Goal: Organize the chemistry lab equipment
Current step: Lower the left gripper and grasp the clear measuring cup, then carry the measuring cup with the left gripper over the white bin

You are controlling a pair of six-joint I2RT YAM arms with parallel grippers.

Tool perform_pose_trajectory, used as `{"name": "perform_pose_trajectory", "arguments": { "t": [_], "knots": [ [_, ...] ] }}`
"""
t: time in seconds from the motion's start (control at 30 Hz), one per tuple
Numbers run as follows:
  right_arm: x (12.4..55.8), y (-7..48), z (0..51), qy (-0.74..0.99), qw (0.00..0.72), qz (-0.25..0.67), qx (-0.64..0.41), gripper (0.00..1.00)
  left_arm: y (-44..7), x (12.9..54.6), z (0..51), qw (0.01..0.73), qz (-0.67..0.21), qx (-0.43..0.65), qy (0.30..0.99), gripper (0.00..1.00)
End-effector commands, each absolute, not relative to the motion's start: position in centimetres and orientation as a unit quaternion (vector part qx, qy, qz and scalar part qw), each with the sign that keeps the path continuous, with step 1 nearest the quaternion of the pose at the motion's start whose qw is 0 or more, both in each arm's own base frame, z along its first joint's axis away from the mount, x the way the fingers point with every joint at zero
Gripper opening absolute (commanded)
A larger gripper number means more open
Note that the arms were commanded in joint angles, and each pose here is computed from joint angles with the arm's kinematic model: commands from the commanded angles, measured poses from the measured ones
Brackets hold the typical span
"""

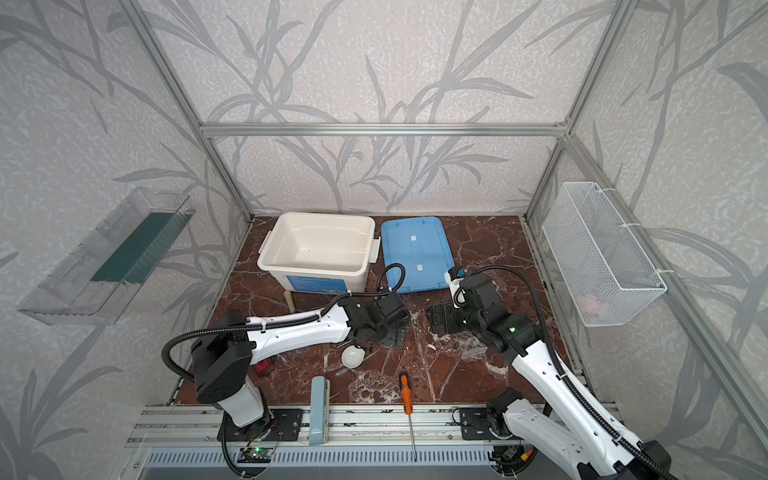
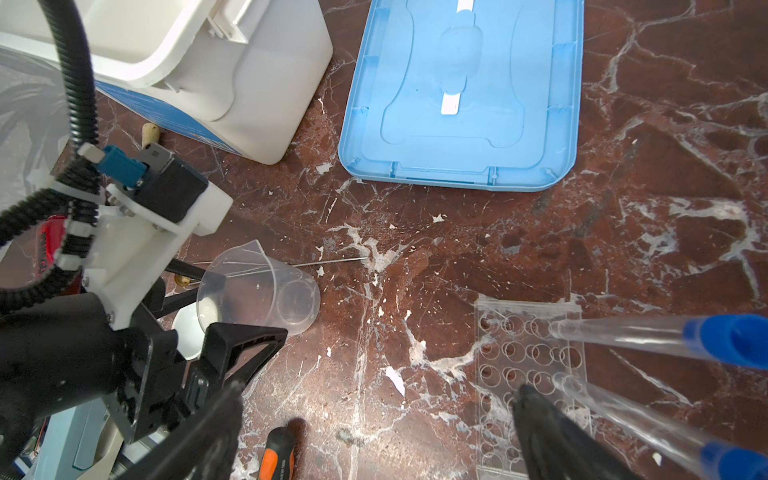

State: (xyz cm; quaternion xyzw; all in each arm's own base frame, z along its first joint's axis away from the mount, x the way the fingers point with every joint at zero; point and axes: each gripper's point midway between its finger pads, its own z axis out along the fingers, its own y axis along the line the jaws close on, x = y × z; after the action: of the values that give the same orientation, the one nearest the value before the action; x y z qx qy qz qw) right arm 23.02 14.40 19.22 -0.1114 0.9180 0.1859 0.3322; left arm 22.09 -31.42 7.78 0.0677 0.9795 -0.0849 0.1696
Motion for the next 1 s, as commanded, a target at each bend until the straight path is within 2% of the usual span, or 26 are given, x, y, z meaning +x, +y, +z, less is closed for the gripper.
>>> {"name": "perform_pose_trajectory", "arguments": {
  "t": [0.0,0.23,0.37,0.53,0.57,0.6,0.97],
  "knots": [
    [23.1,14.5,19.4,0.916,0.335,0.191,-0.109,1.00,-32.4,22.7,8.6,0.183,-0.100,0.080,0.975,0.96],
    [23.0,14.4,19.4,0.916,0.336,0.192,-0.107,0.99,-32.1,23.0,8.4,0.188,-0.086,0.080,0.975,0.81],
    [23.1,14.5,19.3,0.916,0.335,0.195,-0.104,0.99,-31.7,23.0,8.8,0.195,-0.081,0.075,0.975,0.80],
    [23.2,14.6,19.4,0.916,0.335,0.196,-0.102,0.99,-31.8,22.9,10.9,0.205,-0.105,0.071,0.971,0.72],
    [23.1,14.6,19.5,0.915,0.336,0.198,-0.103,0.99,-31.9,22.9,11.8,0.212,-0.114,0.072,0.968,0.66],
    [23.1,14.6,19.6,0.914,0.338,0.199,-0.102,0.99,-31.8,22.9,12.6,0.219,-0.120,0.073,0.966,0.63],
    [23.1,16.7,24.3,0.878,0.376,0.275,-0.112,0.99,-28.7,22.7,22.9,0.290,-0.175,0.089,0.937,0.66]
  ]
}}
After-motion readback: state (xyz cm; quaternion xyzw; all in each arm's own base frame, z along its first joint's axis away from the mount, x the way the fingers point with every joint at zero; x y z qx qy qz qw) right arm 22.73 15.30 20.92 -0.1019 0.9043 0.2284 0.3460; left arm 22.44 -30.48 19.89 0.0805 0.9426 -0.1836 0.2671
